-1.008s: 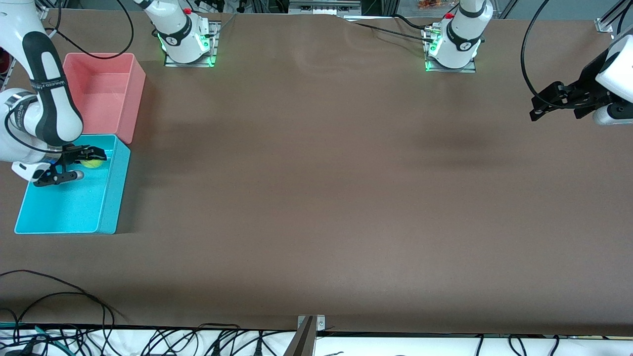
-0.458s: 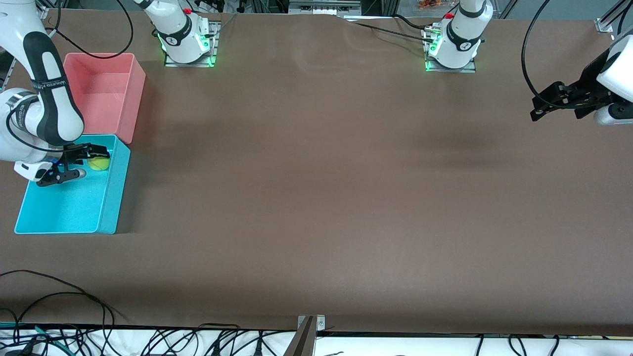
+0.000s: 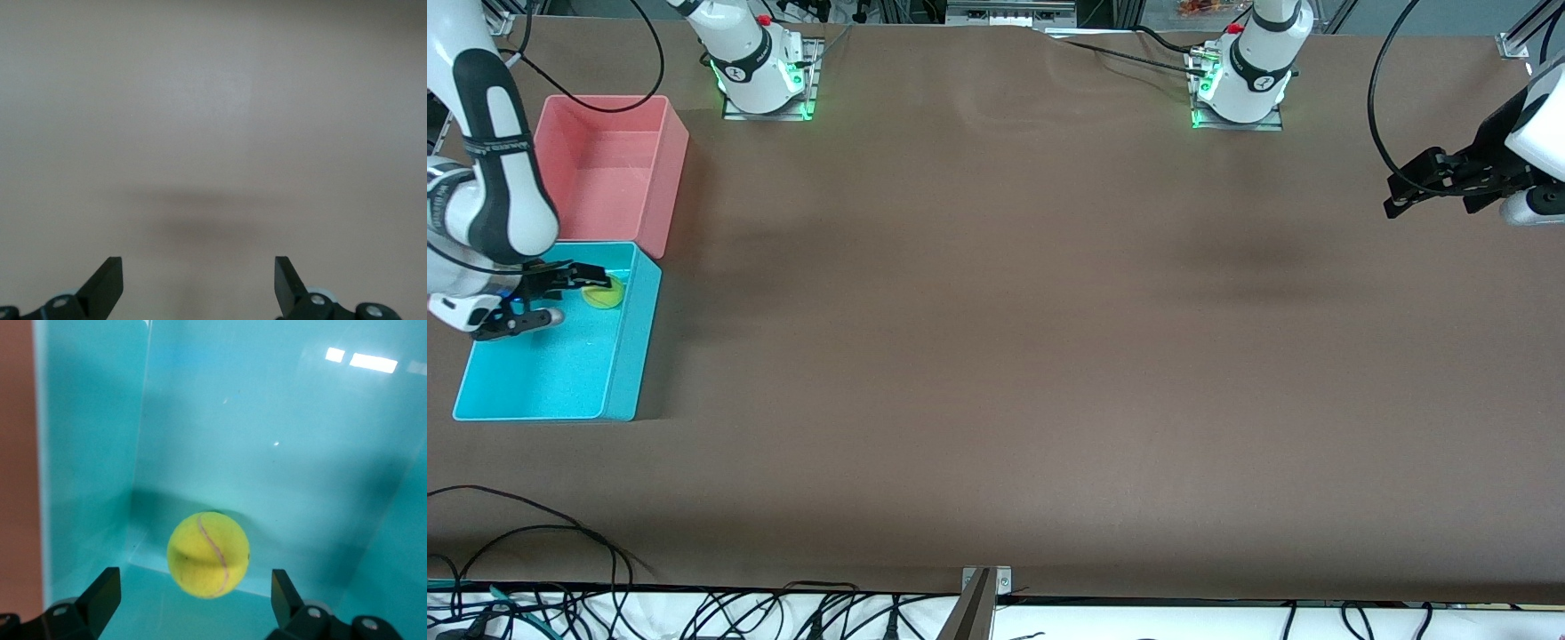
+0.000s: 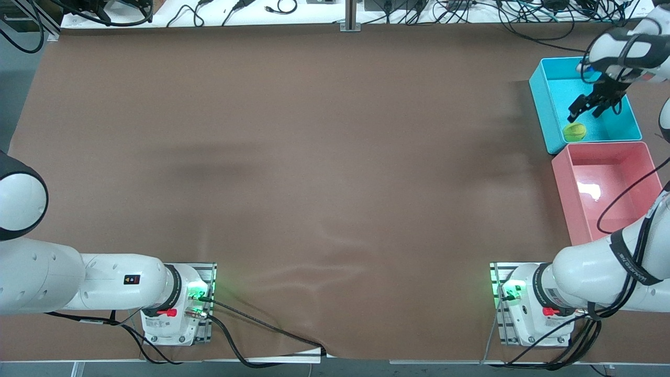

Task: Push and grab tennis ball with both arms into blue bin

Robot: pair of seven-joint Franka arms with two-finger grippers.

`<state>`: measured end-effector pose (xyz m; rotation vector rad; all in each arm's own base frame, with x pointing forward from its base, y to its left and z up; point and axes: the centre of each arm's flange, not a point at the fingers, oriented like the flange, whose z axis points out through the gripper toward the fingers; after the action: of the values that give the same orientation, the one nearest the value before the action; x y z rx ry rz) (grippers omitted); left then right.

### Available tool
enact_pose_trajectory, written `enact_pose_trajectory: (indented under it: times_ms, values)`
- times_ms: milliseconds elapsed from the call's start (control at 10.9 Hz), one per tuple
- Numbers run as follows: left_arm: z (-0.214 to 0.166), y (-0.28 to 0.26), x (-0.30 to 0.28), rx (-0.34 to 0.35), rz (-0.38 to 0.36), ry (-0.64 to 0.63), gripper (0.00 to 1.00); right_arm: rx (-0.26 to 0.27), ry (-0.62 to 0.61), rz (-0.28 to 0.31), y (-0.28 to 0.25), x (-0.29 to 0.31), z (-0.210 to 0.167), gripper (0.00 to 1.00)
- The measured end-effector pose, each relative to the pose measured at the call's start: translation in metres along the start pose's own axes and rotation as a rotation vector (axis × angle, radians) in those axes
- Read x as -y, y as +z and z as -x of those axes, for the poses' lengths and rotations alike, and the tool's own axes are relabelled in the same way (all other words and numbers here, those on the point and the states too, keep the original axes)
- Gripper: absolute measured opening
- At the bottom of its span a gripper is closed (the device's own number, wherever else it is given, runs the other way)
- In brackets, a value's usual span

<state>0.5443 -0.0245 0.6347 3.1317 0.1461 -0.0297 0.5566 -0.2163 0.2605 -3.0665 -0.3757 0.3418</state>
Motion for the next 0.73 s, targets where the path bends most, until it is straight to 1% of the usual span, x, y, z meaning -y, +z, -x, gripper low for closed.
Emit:
enact_pose_trajectory:
  times_ms: [183,458,733]
  values:
    - [0.000,0.000,0.000,0.000,0.000,0.001,1.00,-0.019,0.022,0.003,-0.056,0.006,-0.019,1.00]
    - [0.000,0.000,0.001,0.000,0.000,-0.003,1.00,-0.048,0.144,0.012,-0.142,0.018,-0.036,1.00]
    - [-0.001,0.000,0.004,0.000,0.000,-0.009,1.00,-0.044,0.200,0.009,-0.205,0.037,-0.038,1.00]
